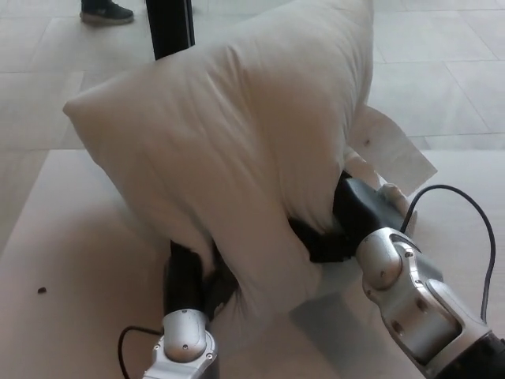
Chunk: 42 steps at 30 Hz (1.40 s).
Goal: The robot uses its left hand to press on the left side of the pillow kept in the middle of the desk and uses its right hand to lift up and the right side of the pillow and turn it over
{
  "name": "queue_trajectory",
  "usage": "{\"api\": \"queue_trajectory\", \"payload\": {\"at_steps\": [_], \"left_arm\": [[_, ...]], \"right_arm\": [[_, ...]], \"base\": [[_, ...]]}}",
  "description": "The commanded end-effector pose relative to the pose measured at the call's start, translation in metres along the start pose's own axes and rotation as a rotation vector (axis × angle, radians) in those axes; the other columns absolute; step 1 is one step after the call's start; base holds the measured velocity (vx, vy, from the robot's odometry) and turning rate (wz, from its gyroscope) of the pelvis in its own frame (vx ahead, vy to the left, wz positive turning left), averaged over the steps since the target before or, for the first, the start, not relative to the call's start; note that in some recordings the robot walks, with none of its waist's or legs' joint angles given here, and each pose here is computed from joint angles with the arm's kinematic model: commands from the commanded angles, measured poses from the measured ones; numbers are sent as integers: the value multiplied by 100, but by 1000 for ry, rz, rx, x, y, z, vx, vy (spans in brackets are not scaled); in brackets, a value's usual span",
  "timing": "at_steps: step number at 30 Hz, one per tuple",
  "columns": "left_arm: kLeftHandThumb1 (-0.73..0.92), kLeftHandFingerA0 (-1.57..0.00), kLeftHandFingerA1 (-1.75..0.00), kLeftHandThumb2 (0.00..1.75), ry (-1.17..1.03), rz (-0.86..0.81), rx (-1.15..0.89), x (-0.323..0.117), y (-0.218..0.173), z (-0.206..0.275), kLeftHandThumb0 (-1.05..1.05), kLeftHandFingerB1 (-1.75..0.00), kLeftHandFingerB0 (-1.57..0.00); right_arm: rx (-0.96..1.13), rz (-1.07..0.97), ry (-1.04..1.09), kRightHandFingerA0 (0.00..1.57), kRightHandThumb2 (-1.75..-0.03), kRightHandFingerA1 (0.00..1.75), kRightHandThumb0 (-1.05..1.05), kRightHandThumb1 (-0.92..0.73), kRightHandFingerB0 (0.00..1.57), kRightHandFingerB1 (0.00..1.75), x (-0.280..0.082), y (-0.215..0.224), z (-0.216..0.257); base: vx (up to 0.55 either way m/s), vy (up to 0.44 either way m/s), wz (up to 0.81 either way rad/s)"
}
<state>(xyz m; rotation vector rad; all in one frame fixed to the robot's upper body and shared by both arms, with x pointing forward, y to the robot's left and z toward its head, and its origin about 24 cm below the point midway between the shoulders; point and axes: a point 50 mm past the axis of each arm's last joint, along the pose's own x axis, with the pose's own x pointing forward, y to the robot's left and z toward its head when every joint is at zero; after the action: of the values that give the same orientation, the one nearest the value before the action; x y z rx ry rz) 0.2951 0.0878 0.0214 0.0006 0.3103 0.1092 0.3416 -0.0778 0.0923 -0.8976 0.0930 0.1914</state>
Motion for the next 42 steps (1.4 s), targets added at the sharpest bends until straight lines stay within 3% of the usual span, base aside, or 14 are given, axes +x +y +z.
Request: {"api": "queue_trajectory", "payload": {"at_steps": [1, 4, 10, 14, 15, 20, 21, 26, 31, 35, 36, 37, 41, 42], "left_arm": [[76, -13, -51, 110, 288, -479, 50, -62, -119, -67, -104, -6, 0], [77, -12, -52, 110, 285, -487, 49, -61, -119, -65, -104, -4, 0], [76, -22, -76, 107, 211, -503, 98, -52, -110, -56, -94, -7, 0], [92, -7, -41, 81, -13, -487, 410, -43, -77, -43, -70, 0, 0], [92, -5, -50, 78, 14, -483, 332, -42, -75, -42, -70, 0, 0], [71, -2, -54, 94, 133, -244, -82, -20, 22, -39, -72, 0, 0], [71, -5, -55, 93, 118, -212, -74, -19, 40, -36, -68, 0, 0], [83, -4, -50, 65, 25, -123, -66, -19, 110, -8, -64, 0, 0], [69, -2, -49, 90, -8, -42, -61, -25, 167, 13, -66, 0, 0], [77, -9, -47, 62, -10, 15, -96, -31, 196, 14, -65, -1, 0], [59, -12, -55, 93, -11, 51, -100, -32, 205, 13, -69, -16, 0], [58, -15, -55, 95, -9, 88, -68, -37, 218, 15, -70, -19, 0], [57, -22, -57, 94, -18, 141, -100, -48, 242, 13, -72, -18, -3], [74, -27, -48, 62, -14, 152, -91, -51, 249, 13, -69, -24, 0]], "right_arm": [[-139, 968, -450, 41, -57, 85, -63, -58, 43, 65, -89, 169, 80], [-27, 889, -376, 37, -58, 125, -64, -56, 42, 64, -79, 160, 71], [164, 692, -337, 32, -59, 74, -67, -63, 38, 59, -58, 116, 66], [449, 539, -312, 30, -58, 78, -62, -57, 41, 57, -43, 59, 65], [497, 520, -307, 33, -58, 105, -61, -60, 39, 53, -42, 49, 63], [887, 70, -295, 53, -86, 69, -57, -49, 37, 49, -40, -93, 7], [904, 12, -256, 41, -58, 48, -53, -58, 40, 33, -43, -108, -11], [890, -233, -29, 47, -58, 50, -52, -59, 35, 32, -71, -154, -98], [914, -386, 139, 50, -83, 62, -59, -48, 38, 48, -104, -167, -160], [906, -439, 198, 50, -59, 55, -52, -60, 41, 34, -126, -169, -189], [878, -473, 238, 45, -85, 61, -56, -49, 34, 48, -135, -171, -196], [872, -521, 262, 49, -59, 52, -50, -63, 41, 35, -149, -174, -211], [893, -618, 312, 50, -85, 65, -64, -49, 39, 48, -176, -181, -237], [922, -676, 320, 54, -84, 66, -65, -47, 44, 50, -184, -184, -244]], "base": [[0, 0, 0], [0, 0, 0], [0, 0, 0], [0, 0, 0], [0, 0, 0], [0, 0, 0], [0, 0, 0], [0, 0, 0], [0, 0, 0], [0, 0, 0], [0, 0, 0], [0, 0, 0], [0, 0, 0], [0, 0, 0]]}}
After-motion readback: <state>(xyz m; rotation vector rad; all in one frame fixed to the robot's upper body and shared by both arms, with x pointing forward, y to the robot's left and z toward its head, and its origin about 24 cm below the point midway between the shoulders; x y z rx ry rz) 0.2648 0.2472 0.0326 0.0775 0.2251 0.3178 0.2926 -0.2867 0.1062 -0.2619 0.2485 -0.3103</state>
